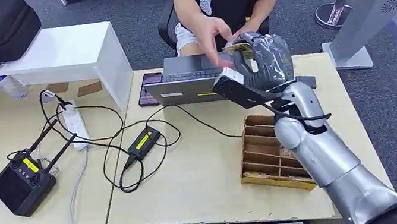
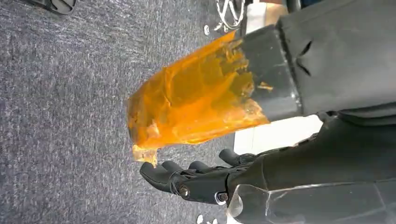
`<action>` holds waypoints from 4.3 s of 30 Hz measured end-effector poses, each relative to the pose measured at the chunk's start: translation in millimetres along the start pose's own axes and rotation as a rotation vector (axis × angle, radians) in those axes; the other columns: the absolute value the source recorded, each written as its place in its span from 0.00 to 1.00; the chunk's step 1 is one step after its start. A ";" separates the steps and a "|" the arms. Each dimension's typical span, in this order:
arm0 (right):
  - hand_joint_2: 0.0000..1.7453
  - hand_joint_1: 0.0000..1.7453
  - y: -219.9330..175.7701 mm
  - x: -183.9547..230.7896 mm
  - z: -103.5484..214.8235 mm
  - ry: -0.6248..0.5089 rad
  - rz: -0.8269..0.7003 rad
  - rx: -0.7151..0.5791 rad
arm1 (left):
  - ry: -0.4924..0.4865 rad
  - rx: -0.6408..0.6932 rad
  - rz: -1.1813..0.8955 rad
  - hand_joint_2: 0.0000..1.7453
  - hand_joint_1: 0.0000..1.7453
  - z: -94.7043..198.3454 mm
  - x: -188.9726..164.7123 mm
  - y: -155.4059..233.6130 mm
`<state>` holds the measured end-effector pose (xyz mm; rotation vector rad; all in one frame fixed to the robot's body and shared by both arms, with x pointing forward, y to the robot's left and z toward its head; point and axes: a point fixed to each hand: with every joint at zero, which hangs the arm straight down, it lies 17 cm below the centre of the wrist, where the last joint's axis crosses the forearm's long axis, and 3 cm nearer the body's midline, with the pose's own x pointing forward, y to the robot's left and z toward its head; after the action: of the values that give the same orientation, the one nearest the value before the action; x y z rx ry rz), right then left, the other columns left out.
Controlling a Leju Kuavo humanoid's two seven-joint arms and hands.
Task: Pass the card to the sensor for recognition and then transmit it.
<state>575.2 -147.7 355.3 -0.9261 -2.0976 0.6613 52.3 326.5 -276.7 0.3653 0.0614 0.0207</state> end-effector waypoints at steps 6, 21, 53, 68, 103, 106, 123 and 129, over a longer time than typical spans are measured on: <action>1.00 0.00 16.4 -8.3 -2.5 0.033 0.022 0.039 | -0.006 0.003 -0.012 0.00 0.00 0.0 1.0 0.4; 1.00 0.00 73.2 9.3 22.4 0.074 -0.335 0.248 | -0.002 0.004 0.000 0.00 0.00 0.0 0.4 0.5; 1.00 0.00 -110.3 17.7 200.8 -0.164 -0.433 -0.235 | 0.080 0.011 0.158 0.00 0.00 -2.3 -22.0 1.2; 1.00 0.00 -83.5 -119.8 314.9 0.228 0.465 0.132 | 0.131 0.001 0.225 0.00 0.00 0.1 -31.5 -6.4; 1.00 0.00 2.0 -109.4 320.8 0.048 0.468 0.424 | 0.128 0.000 0.213 0.00 0.00 0.5 -29.5 -6.6; 1.00 0.00 9.5 -116.2 321.1 0.065 0.488 0.435 | 0.128 0.001 0.211 0.00 0.00 0.5 -29.5 -6.6; 1.00 0.17 26.0 -130.7 322.4 0.120 0.511 0.455 | 0.132 0.001 0.206 0.00 0.00 0.6 -30.2 -6.6; 1.00 0.97 19.5 -136.3 321.1 0.153 0.513 0.431 | 0.136 0.001 0.210 0.00 0.00 0.7 -30.8 -6.7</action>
<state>393.6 -291.8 93.9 -1.2199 -1.4957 1.2050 21.7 319.0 -276.7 0.3697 0.1568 0.2534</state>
